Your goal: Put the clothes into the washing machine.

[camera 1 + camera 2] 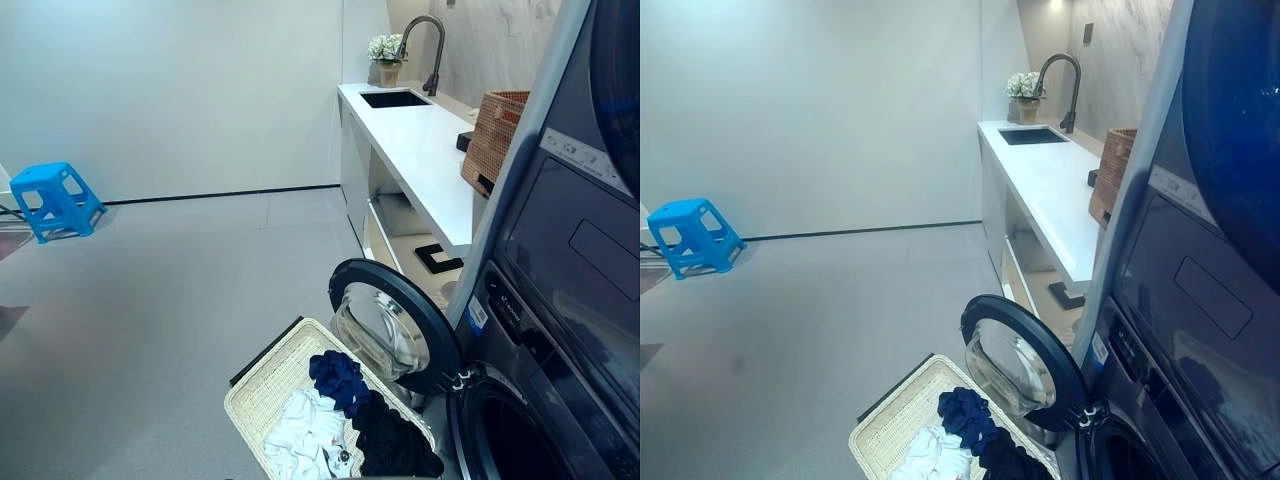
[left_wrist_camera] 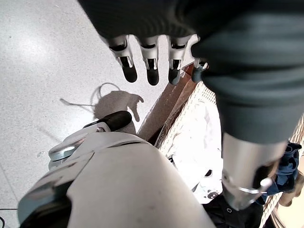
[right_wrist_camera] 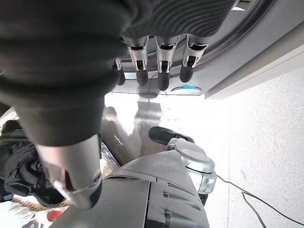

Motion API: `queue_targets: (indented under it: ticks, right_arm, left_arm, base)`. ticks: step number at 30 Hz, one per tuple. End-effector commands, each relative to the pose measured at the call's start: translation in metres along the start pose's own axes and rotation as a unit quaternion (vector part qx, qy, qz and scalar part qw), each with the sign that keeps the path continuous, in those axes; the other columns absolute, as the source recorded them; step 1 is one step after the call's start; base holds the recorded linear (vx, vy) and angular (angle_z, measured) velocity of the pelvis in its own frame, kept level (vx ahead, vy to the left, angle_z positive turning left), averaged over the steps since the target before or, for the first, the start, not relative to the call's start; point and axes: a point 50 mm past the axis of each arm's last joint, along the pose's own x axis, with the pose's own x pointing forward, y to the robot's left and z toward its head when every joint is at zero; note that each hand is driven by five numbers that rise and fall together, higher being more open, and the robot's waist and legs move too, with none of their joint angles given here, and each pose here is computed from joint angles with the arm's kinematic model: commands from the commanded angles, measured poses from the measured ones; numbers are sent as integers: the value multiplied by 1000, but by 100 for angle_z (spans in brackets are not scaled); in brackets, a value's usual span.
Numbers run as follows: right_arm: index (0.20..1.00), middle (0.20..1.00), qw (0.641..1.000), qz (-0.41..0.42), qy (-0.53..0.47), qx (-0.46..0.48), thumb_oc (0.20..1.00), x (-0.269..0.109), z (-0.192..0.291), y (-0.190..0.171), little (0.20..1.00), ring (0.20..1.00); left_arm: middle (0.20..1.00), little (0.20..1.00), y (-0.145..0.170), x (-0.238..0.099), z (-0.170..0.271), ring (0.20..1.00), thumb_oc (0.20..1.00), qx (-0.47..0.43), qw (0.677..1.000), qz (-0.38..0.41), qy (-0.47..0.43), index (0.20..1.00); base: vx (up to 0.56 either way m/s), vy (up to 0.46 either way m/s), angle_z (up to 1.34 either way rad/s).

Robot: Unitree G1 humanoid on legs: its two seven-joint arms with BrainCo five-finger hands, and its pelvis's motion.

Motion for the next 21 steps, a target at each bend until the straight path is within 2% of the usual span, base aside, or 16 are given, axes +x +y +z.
queue_targets:
  ticks: [1,16,21]
  right_arm:
    - [1000,1000,1000,-6,-5,2,1000,-1,20,-4,1000,1000]
    - [1000,1000,1000,-5,-8,-1,1000,-1,21,-5,1000,1000]
    - [1000,1000,1000,-8,-18,8,1000,-2,23,-7,1000,1000]
  left_arm:
    - [1000,1000,1,6,24,1000,1000,8,1000,-4,-17,1000]
    - [1000,1000,1,6,23,1000,1000,4,1000,-1,-15,1000]
    - [1000,1000,5,6,25,1000,1000,-25,999,20,-28,1000]
  base:
    - [0,0,0]
    - [0,0,0]
    - [8,0,0]
